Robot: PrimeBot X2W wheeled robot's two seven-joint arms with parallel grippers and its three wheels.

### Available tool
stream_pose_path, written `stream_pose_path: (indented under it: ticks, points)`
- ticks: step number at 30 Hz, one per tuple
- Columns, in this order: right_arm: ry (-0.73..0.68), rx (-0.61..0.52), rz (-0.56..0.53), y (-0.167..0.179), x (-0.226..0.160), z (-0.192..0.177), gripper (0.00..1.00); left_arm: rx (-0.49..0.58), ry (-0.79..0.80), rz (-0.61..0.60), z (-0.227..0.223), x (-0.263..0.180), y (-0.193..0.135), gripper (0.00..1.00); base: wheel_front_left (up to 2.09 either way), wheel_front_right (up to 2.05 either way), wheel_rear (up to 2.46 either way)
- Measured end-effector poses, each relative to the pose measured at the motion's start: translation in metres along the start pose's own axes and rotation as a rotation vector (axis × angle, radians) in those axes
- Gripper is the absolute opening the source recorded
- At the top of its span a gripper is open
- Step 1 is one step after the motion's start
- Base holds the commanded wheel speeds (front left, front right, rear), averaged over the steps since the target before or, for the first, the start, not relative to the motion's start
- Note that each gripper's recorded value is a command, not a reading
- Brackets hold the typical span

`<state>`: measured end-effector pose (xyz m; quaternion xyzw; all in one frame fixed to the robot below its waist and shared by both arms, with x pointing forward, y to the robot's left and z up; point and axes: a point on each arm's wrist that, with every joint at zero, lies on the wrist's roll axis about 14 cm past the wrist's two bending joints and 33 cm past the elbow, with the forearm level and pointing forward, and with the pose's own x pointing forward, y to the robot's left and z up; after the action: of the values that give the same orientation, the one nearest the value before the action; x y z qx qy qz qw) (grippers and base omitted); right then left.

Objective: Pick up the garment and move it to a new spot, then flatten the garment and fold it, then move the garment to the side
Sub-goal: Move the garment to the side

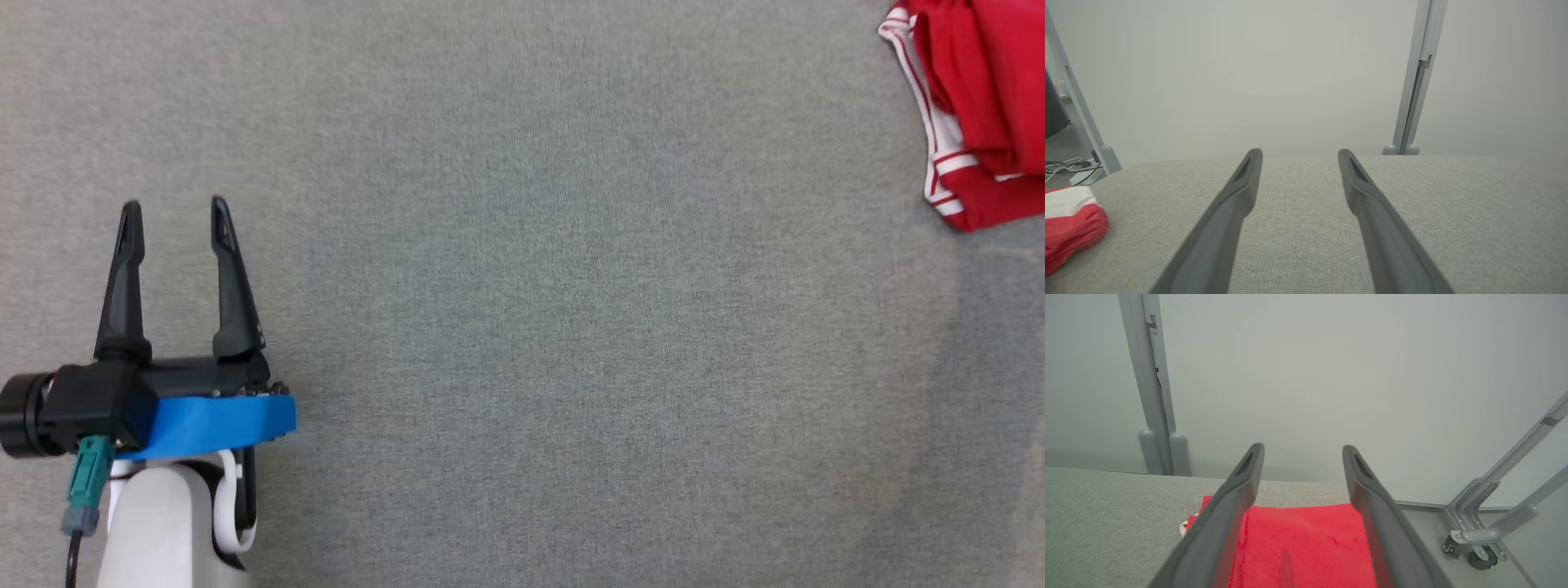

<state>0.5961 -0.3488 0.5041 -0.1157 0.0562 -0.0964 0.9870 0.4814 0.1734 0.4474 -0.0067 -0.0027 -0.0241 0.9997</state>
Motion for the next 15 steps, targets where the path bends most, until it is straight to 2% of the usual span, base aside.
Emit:
stream_pose_path:
  ticks: [9,15]
  points:
    - [-0.136,0.091,0.192,0.077,-0.049,0.03,1.0,0.003,-0.018,0.08,0.025,-0.044,0.022,1.0,0.0,0.0,0.0]
    - [-0.167,0.161,0.331,0.132,-0.093,0.035,1.0,0.004,-0.02,0.117,0.033,-0.07,0.031,1.0,0.0,0.0,0.0]
